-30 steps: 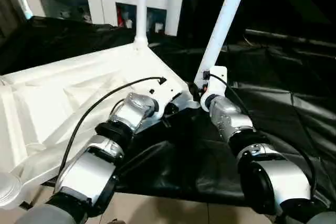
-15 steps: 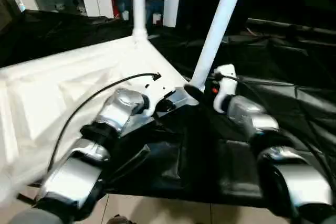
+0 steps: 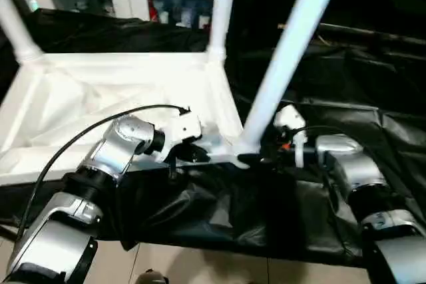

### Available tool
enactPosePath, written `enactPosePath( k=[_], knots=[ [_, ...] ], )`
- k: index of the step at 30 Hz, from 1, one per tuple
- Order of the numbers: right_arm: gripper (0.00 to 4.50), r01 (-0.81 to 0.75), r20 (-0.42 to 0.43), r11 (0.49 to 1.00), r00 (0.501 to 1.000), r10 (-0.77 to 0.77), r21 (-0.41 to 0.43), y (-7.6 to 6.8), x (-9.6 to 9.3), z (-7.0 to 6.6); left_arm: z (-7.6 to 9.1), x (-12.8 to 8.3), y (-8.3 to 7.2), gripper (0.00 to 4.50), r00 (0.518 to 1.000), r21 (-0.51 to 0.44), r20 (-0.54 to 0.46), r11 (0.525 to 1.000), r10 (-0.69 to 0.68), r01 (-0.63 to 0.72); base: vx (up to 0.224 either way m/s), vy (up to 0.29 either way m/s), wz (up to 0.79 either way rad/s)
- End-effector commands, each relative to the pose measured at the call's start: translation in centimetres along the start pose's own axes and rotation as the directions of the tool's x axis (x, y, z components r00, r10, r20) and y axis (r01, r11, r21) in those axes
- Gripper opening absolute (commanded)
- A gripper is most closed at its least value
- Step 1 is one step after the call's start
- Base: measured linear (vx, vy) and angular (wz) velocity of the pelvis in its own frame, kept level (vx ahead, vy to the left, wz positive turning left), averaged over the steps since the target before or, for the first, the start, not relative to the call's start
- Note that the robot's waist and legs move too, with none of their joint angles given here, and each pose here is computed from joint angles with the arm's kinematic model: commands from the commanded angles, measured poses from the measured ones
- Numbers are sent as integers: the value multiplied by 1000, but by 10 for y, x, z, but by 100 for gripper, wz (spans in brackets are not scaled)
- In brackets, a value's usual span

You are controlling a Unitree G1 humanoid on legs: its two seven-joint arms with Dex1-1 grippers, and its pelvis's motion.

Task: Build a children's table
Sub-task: Rotate leg to tighten

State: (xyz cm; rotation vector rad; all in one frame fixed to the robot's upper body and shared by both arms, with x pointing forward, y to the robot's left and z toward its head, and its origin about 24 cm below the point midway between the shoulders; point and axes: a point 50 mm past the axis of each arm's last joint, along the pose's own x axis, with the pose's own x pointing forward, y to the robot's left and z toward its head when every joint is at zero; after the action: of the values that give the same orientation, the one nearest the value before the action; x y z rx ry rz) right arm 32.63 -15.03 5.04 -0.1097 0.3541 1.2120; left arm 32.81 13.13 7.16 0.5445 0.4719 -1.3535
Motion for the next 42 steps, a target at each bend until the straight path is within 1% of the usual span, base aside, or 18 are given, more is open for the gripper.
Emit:
enactPosePath(
  k=[1, 4, 9, 15, 21, 24, 26, 27, 28, 29, 30, 31, 33, 35, 37, 39, 41, 42],
  knots=[
    [406, 10, 3, 1000, 1000, -10, -20, 1, -2, -1, 6, 5, -5, 0, 999, 42, 19, 998, -47, 46, 0, 0, 0],
    [406, 3, 7, 1000, 1000, -3, -11, 6, 4, -4, 4, 5, -6, 0, 999, 41, 15, 998, -44, 43, 0, 0, 0],
    [366, -18, 7, 1000, 1000, 18, -9, 10, 8, -6, 5, 6, -6, 0, 999, 39, 18, 998, -39, 39, 0, 0, 0],
    [297, -23, 13, 1000, 1000, 23, 2, 13, 7, -8, 7, 8, -4, 0, 999, 40, 26, 999, -25, 24, 0, 0, 0],
    [283, 13, 36, 999, 999, -14, 32, 12, 7, -10, 6, 10, -7, 0, 999, 25, 32, 999, -36, 36, 0, 0, 0],
    [282, 108, 47, 991, 993, -112, 75, 10, 13, -14, 4, 12, -4, 0, 999, -32, 33, 999, 21, -20, 0, 0, 0],
    [282, 284, 29, 946, 956, -292, 157, 4, 22, -22, 1, 19, 7, 0, 985, -129, 12, 977, 173, -170, 0, 0, 0],
    [280, 284, 29, 946, 956, -292, 157, 4, 22, -22, 1, 19, 7, 0, 985, -129, 12, 977, 173, -170, 0, 0, 0],
    [280, 440, -16, 860, 892, -451, 258, -1, 31, -31, 2, 27, 14, 0, 959, -194, -10, 940, 283, -279, 0, 0, 0],
    [280, 475, -31, 834, 873, -487, 281, -2, 34, -33, 2, 30, 16, 0, 952, -210, -14, 930, 307, -303, 0, 0, 0],
    [280, 540, -59, 780, 832, -552, 318, -4, 37, -36, 4, 35, 17, 0, 943, -242, -16, 913, 333, -327, 0, 0, 0],
    [280, 609, -100, 699, 776, -622, 375, -6, 42, -39, 6, 43, 18, 0, 930, -268, -25, 894, 366, -359, 0, 0, 0],
    [280, 680, -160, 584, 701, -695, 443, -6, 52, -41, 10, 56, 17, 0, 917, -278, -51, 877, 395, -393, 0, 0, 0],
    [280, 703, -182, 539, 671, -719, 464, -5, 60, -39, 12, 65, 15, 0, 913, -268, -67, 874, 403, -406, 0, 0, 0],
    [280, 724, -199, 524, 653, -731, 449, -3, 69, -34, 16, 73, 13, 0, 909, -260, -72, 872, 410, -414, 0, 0, 0],
    [280, 725, -197, 555, 663, -722, 408, -1, 77, -29, 23, 79, 11, 0, 909, -254, -58, 875, 413, -413, 0, 0, 0],
    [349, 708, -173, 584, 682, -710, 397, 1, 84, -23, 27, 80, 12, 0, 910, -238, -40, 881, 412, -409, 0, 0, 0],
    [349, 703, -164, 591, 687, -708, 395, 0, 84, -21, 26, 78, 12, 0, 914, -229, -33, 887, 404, -401, 0, 0, 0]
  ],
)
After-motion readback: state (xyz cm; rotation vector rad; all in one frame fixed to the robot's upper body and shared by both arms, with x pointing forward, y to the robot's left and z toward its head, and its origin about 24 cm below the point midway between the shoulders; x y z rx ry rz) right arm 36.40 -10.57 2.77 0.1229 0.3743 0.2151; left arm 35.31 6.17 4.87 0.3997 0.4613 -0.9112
